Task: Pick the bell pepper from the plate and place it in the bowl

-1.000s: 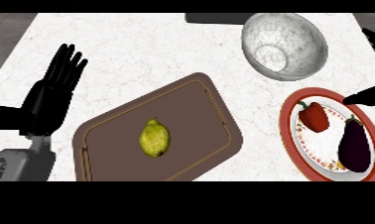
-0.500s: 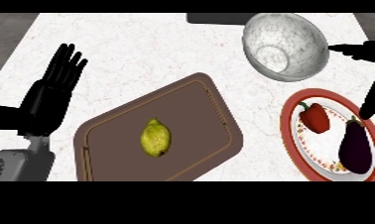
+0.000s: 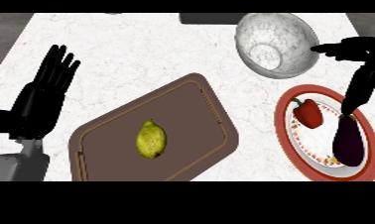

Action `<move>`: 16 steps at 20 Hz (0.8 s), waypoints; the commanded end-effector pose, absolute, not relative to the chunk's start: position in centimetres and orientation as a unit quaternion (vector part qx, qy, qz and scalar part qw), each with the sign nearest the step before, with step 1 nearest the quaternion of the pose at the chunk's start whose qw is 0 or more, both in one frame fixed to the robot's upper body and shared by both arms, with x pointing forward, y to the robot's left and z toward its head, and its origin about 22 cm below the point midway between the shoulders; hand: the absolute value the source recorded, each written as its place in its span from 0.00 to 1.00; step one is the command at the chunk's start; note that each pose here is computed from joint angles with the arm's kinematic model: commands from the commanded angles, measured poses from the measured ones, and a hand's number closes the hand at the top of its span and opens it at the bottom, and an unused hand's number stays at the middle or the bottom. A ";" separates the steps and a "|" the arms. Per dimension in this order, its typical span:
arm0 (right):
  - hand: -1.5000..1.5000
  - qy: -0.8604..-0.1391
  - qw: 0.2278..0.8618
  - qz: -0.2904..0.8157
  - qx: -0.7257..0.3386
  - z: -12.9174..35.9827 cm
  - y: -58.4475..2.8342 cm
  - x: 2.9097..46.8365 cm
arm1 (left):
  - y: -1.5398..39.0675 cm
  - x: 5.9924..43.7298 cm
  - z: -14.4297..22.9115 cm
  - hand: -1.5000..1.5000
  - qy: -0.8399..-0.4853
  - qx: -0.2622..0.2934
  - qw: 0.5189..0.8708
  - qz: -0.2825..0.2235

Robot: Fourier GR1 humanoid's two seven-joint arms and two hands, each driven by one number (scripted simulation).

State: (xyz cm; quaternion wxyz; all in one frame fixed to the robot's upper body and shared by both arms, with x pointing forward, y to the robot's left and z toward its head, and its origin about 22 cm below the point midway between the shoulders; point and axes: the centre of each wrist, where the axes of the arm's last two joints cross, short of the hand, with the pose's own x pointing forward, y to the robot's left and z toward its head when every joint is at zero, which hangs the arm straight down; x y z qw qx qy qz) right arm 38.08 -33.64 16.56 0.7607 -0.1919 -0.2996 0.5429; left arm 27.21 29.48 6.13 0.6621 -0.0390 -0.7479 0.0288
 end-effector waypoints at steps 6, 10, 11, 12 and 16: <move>0.00 -0.300 0.766 0.534 -0.197 13.9 -33.8 34.0 | 29.7 27.0 5.1 0.50 -0.749 -0.043 0.661 0.034; 0.00 -0.336 0.742 0.530 -0.237 13.1 -33.7 33.6 | 30.2 28.5 6.5 0.50 -0.746 -0.033 0.664 0.037; 0.00 -0.352 0.739 0.522 -0.238 11.7 -32.7 32.8 | 28.4 27.2 5.9 0.50 -0.752 -0.042 0.657 0.033; 0.00 -0.342 0.739 0.531 -0.235 10.8 -33.3 33.4 | 31.2 27.7 7.8 0.50 -0.746 -0.045 0.664 0.030; 0.00 -0.358 0.733 0.527 -0.238 9.9 -34.6 32.6 | 28.9 26.8 5.0 0.50 -0.748 -0.040 0.661 0.040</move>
